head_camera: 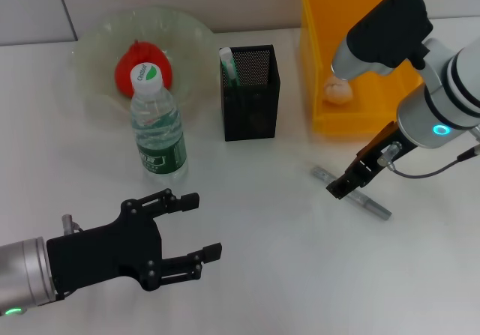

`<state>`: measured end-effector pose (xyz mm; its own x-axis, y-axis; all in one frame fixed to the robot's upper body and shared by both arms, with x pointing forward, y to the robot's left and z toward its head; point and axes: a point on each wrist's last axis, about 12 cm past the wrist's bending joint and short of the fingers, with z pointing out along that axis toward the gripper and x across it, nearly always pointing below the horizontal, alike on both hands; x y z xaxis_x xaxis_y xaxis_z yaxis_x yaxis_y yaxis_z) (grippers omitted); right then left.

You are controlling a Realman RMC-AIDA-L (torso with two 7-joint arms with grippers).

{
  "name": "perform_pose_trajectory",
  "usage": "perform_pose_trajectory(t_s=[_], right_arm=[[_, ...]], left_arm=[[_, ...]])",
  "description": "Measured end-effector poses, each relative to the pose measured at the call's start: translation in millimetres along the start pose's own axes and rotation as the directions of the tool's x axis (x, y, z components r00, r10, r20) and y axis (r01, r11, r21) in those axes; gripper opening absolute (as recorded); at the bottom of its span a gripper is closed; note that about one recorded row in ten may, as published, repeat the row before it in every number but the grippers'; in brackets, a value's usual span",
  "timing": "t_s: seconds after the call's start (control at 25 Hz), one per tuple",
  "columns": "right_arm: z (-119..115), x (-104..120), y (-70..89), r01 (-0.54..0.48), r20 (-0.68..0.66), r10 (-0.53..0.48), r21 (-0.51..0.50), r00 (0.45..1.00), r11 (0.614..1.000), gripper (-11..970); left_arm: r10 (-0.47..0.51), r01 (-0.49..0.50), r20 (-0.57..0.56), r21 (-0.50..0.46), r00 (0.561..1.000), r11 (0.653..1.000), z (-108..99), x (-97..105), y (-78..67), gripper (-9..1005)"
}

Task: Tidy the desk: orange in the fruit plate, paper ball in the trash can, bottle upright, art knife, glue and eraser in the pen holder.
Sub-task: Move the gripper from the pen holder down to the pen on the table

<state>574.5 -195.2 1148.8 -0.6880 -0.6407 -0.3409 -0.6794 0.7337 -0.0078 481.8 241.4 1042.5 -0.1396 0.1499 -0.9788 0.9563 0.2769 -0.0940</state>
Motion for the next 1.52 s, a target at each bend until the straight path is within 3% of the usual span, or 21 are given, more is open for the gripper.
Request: perform_pose_trajectory(t_s=[0.48,0.64,1.12,1.52], right_arm=[[12,-3,-2.1,0.013,-0.017,-0.013,-0.009,1.000,1.000,765],[14,-4,-2.2,0.011,-0.011,-0.011,-0.008,1.000,1.000,558],[20,-6,-1.9,0.007,-0.021,-0.007,-0.017,1.000,1.000,367],[30,-8,-2.5,0.007,-0.036,-0.008,-0.032,0.999,0.999,365]], left_arm=[[-0.009,0.009,0.000,-0.003,1.000,1.000,-1,1,-1.4,804],[-0.016,0.016,0.001,0.000,1.000,1.000,-1,3,-2.8,804],[-0.023,0.023,0.006,0.004,1.000,1.000,-2,4,-5.2,804],[-0.025,0.025,0.006,0.004,1.000,1.000,-3,4,-5.8,803]])
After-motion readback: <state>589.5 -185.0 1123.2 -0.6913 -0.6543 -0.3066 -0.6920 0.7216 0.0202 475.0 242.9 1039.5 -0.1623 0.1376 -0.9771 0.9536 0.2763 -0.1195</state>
